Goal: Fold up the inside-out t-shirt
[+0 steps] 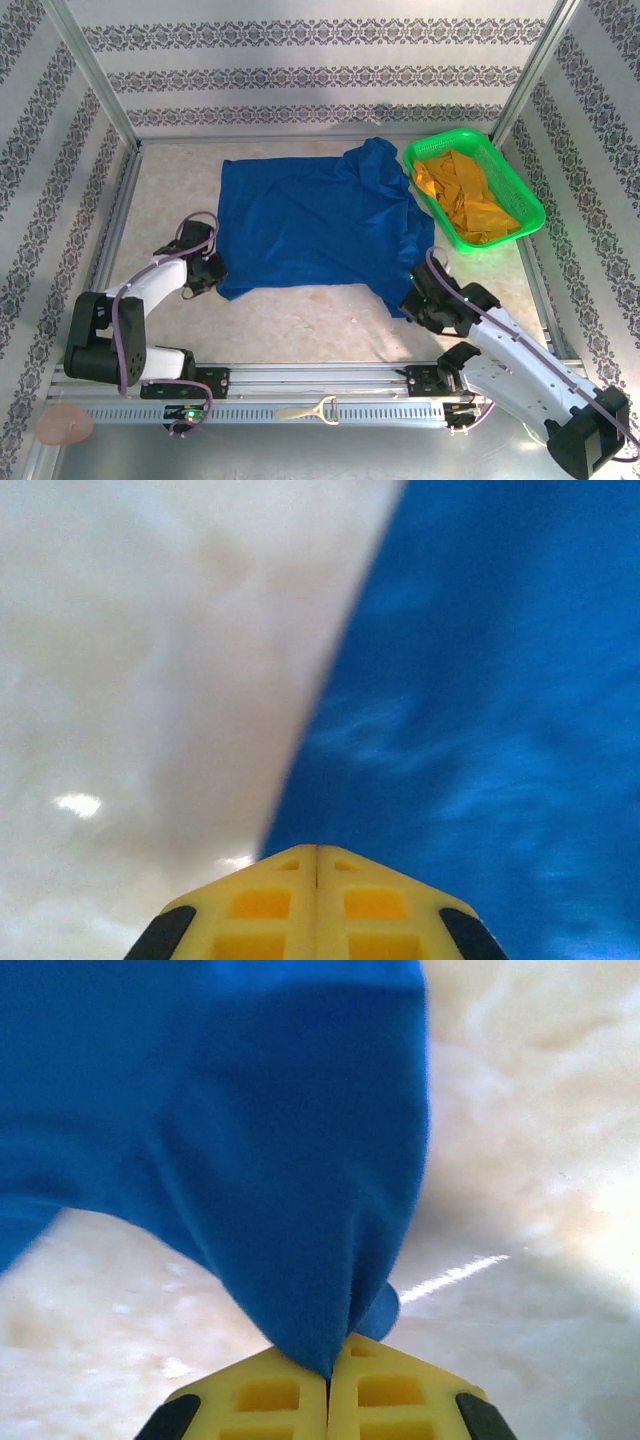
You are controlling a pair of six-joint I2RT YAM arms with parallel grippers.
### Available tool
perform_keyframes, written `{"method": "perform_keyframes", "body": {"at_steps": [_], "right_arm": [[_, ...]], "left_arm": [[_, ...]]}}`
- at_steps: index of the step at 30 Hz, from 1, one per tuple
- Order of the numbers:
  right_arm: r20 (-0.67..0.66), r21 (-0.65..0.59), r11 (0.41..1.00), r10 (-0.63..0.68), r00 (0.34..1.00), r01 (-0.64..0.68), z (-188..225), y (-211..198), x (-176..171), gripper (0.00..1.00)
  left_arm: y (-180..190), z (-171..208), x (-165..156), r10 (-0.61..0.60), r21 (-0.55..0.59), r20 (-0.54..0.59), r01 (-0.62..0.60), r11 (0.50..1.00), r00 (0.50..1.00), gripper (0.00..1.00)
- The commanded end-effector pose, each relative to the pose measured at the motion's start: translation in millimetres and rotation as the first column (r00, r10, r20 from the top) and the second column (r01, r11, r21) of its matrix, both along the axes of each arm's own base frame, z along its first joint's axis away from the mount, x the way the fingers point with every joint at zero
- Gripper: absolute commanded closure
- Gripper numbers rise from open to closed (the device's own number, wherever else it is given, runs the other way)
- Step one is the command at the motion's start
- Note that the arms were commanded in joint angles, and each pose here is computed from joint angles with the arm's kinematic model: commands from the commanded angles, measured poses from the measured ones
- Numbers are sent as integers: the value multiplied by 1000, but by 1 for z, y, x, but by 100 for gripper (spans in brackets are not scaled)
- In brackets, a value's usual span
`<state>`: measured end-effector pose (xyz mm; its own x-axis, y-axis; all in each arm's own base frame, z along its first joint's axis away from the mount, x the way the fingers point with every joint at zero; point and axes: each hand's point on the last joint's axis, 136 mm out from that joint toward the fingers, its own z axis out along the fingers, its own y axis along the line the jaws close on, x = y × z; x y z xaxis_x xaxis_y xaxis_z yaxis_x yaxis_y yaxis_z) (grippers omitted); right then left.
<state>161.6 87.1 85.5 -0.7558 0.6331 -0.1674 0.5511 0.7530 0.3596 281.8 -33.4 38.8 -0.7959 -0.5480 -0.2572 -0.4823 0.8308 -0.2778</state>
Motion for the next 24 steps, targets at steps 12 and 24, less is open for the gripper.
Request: {"method": "perform_keyframes", "body": {"at_steps": [12, 24], "right_arm": [[518, 137, 976, 73, 853, -166, 235, 31, 158, 100], [275, 171, 985, -22, 961, -26, 104, 15, 86, 100]], "left_arm": [[12, 202, 125, 5, -59, 429, 22, 998, 903, 68], [-80, 45, -20, -222, -155, 24, 223, 963, 975, 45]]}}
